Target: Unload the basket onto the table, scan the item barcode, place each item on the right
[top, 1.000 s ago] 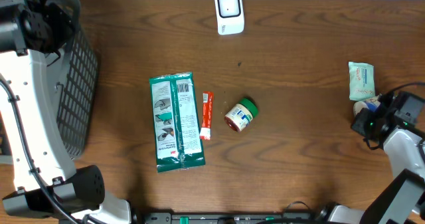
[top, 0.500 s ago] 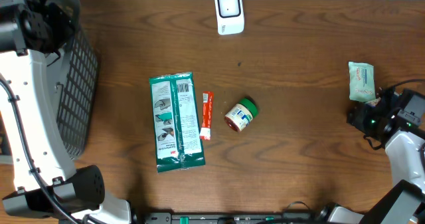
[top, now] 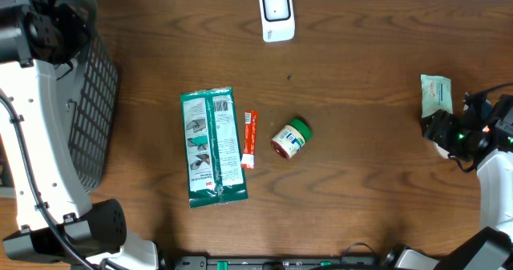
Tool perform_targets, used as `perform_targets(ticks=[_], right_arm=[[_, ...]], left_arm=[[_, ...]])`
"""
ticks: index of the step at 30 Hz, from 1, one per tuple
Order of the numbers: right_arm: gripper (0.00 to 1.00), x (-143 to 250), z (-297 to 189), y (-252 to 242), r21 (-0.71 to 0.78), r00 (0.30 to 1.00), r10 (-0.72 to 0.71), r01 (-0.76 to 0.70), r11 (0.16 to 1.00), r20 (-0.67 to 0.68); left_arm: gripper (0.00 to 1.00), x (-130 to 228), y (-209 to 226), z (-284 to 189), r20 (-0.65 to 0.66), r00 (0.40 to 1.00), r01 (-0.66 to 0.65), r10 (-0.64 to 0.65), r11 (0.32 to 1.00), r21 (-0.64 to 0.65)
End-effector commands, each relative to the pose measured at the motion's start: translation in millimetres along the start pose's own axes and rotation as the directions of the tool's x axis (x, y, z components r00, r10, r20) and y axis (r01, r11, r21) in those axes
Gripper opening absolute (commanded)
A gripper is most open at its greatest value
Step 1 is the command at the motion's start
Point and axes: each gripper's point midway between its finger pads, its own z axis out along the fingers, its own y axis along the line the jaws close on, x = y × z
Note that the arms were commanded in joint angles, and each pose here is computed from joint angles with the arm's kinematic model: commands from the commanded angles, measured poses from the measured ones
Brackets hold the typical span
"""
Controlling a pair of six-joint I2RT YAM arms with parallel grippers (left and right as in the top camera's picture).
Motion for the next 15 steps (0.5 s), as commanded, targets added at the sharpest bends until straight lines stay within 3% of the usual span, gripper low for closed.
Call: perform_targets(ticks=[1, 6, 10, 14, 15], right_arm=[[0.65, -5, -5, 2, 0.005, 1.0, -0.012, 0.012, 1.0, 0.016], [0.63, -2, -5, -2, 0.03, 1.0, 0.023, -0.023, 0.999, 0.005], [0.38, 14, -14, -5, 0.067, 0.992, 0.122, -0.119, 0.991, -0.043], [0.34, 4, -41, 0, 0.066, 0.987, 0.154, -0.157, 0.985, 0.051], [0.28, 1, -47, 1, 0.069, 0.986, 0.151, -0.156, 0.985, 0.073]], left_arm=[[0.88, -3, 3, -4, 0.015, 1.0, 0.003, -0.003, 1.0, -0.008], [0.89, -3, 4, -4, 0.015, 1.0, 0.003, -0.003, 1.0, -0.008], [0.88, -3, 3, -4, 0.015, 1.0, 0.003, -0.003, 1.0, -0.008], [0.88, -3, 4, -4, 0.015, 1.0, 0.003, -0.003, 1.0, -0.008], [0.88, -3, 3, -4, 0.015, 1.0, 0.003, -0.003, 1.0, -0.008]])
